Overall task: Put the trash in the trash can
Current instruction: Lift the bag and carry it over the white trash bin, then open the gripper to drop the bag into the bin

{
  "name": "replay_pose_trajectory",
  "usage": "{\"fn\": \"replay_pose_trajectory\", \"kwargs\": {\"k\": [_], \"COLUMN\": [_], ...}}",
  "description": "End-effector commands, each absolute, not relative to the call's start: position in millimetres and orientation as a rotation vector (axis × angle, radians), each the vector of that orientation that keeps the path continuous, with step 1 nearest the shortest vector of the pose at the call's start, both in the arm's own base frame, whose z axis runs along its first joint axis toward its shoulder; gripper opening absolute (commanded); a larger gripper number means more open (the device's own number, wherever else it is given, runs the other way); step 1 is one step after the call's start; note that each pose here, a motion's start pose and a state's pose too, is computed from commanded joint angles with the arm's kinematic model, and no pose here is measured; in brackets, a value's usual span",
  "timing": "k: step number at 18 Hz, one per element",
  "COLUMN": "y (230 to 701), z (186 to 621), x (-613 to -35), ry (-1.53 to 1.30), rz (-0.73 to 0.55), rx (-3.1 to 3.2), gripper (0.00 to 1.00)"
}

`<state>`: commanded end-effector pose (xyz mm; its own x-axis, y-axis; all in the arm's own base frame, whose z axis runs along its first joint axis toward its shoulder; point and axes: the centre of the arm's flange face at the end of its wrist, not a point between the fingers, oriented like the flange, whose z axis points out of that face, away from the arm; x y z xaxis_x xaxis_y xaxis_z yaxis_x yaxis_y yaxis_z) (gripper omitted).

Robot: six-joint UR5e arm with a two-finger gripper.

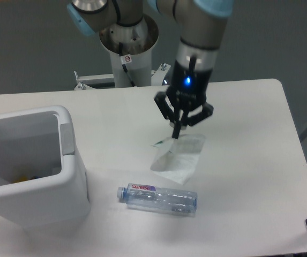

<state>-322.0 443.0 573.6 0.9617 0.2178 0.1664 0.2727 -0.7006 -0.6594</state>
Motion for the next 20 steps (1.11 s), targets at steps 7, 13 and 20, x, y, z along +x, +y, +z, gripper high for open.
{"fn": "replay_pose_trajectory", "kwargs": {"k": [7,13,20], "y": [500.3,558.3,551.3], "z": [593.1,559.2,581.2], "x": [-180.9,-111.2,-103.2], "ry": [-0.193,-0.033,-0.065], "rz": [-0.271,-0.344,-0.344], "rx": [-2.371,-2.356,-2.322], "gripper": [0.0,0.0,1.0]}}
